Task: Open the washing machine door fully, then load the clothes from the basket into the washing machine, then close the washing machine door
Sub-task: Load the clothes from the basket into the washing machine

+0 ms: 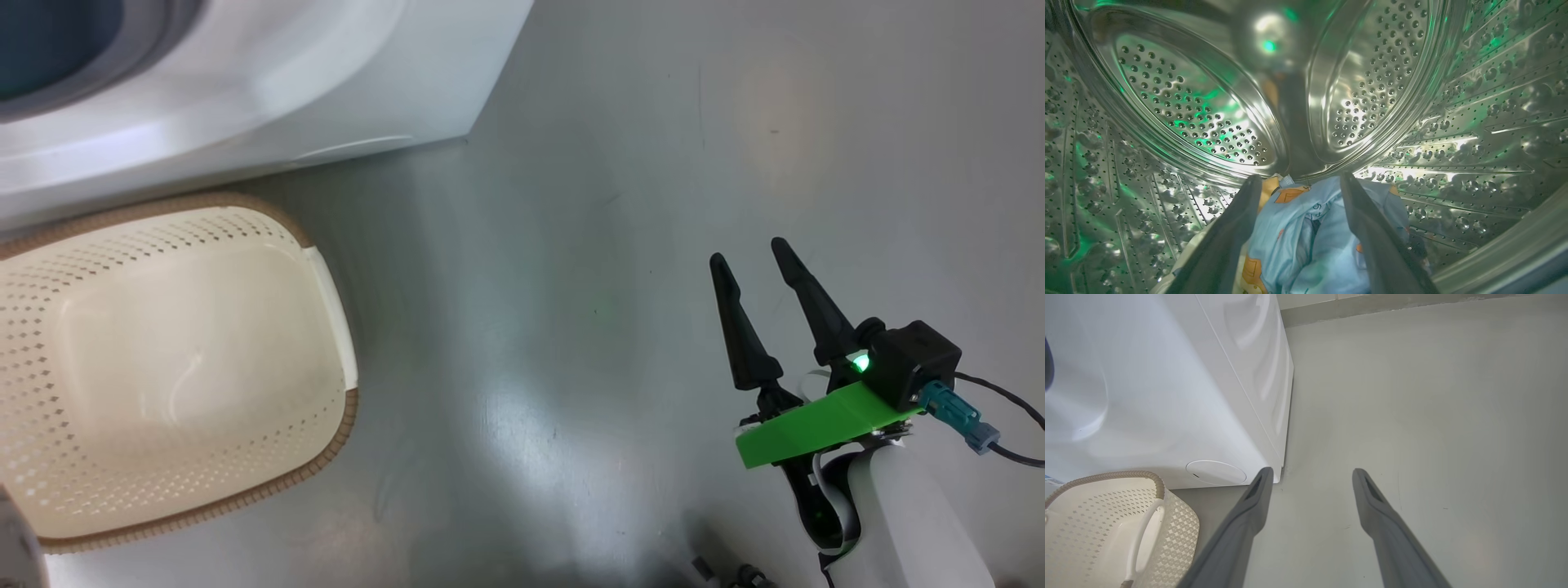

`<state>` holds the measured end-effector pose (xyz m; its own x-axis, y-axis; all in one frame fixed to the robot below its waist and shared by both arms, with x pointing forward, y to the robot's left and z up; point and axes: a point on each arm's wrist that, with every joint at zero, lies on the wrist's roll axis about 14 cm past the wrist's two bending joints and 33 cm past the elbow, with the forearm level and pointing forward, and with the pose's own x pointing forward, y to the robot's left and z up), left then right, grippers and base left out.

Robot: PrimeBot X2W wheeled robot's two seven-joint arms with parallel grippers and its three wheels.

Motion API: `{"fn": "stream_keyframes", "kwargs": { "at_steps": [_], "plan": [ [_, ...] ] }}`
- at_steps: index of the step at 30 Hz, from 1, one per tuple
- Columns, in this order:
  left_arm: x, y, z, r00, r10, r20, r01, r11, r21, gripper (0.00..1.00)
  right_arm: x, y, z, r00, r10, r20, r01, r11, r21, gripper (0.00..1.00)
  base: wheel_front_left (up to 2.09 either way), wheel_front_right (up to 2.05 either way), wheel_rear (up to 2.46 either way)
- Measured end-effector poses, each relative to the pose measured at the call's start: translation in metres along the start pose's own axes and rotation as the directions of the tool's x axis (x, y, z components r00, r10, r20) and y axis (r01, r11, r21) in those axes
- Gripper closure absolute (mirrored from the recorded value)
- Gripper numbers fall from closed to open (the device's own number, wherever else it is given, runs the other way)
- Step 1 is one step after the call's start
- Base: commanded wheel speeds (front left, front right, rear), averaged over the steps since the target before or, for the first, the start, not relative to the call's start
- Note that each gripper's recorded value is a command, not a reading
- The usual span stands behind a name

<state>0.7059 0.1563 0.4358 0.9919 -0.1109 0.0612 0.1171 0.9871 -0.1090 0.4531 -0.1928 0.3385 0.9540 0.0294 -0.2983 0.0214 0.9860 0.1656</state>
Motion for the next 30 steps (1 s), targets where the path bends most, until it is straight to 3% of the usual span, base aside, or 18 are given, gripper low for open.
{"fn": "stream_keyframes", "kwargs": {
  "at_steps": [12, 30],
  "plan": [
    [-0.024, -0.003, -0.005, 0.998, 0.014, -0.065, -0.015, 1.0, -0.019, 0.0, -0.001, 0.007, 0.022, 0.998, 0.017, 0.054, -0.018, 1.0, 0.004, 0.0, 0.0, 0.0, 0.0],
    [-0.091, 0.009, 0.035, 0.998, 0.065, -0.025, -0.066, 0.998, -0.022, 0.0, -0.014, 0.02, 0.071, 0.984, 0.045, 0.175, -0.046, 0.999, -0.001, 0.0, 0.0, 0.0, 0.0]
  ]
}}
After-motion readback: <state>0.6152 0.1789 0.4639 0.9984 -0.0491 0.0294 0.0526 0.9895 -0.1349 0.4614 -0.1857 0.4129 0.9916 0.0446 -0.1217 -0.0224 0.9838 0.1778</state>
